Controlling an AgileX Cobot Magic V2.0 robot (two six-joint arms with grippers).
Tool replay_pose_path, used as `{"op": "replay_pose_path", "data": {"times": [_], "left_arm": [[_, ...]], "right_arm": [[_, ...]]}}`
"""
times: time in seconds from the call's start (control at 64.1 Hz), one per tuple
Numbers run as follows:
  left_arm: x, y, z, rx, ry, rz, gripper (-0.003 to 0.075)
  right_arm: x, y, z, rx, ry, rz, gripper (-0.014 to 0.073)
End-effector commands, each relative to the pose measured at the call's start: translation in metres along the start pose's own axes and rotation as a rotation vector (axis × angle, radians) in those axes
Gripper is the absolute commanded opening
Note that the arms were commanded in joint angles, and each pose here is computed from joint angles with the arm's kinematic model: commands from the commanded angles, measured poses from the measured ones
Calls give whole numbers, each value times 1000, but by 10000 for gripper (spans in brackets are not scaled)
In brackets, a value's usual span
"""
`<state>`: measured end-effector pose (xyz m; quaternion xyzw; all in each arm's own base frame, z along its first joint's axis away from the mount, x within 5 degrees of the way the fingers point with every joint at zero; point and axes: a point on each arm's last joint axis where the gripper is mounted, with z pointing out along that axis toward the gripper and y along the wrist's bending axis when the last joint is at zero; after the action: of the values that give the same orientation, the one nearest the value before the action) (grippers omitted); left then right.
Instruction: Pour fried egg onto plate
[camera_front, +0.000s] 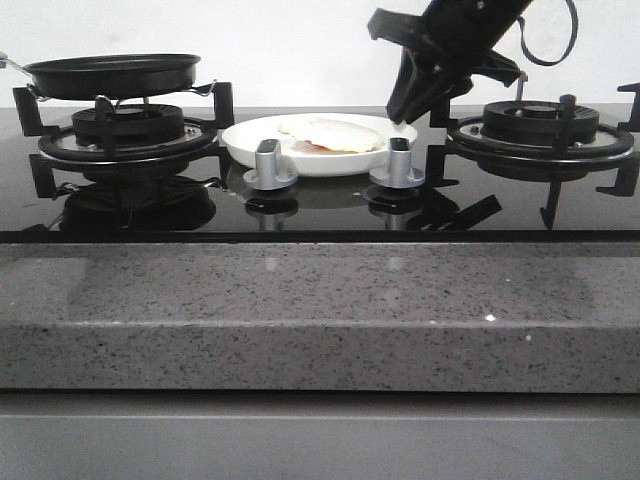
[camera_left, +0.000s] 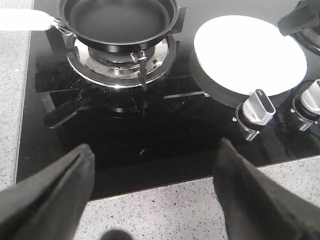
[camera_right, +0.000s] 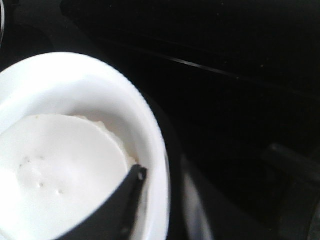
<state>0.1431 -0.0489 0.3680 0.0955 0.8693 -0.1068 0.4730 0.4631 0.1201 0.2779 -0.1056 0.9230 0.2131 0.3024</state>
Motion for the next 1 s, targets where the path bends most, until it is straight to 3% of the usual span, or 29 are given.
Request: {"op": "replay_pose_path", "data": {"times": [0.0,0.172,0.421,0.702,0.983], "left_arm": [[-13,-3,-7,25,-104,-11,491],[-13,-3,-7,25,-102,-11,491],[-13,-3,-7,24,-98,-11,491],[-13,-3,-7,24,-96,-11,491],[-13,-3,-7,24,-96,-11,491]], "right_arm": [[-25,11,-42,-16,-150,-10,365],[-28,14,-71,-21,-148,-25,382],[-16,52,-155,12,-231,-133,382],[51,72,-220,74,-249,-193,382],[130,75,-246,80,-213,-183,382]]}}
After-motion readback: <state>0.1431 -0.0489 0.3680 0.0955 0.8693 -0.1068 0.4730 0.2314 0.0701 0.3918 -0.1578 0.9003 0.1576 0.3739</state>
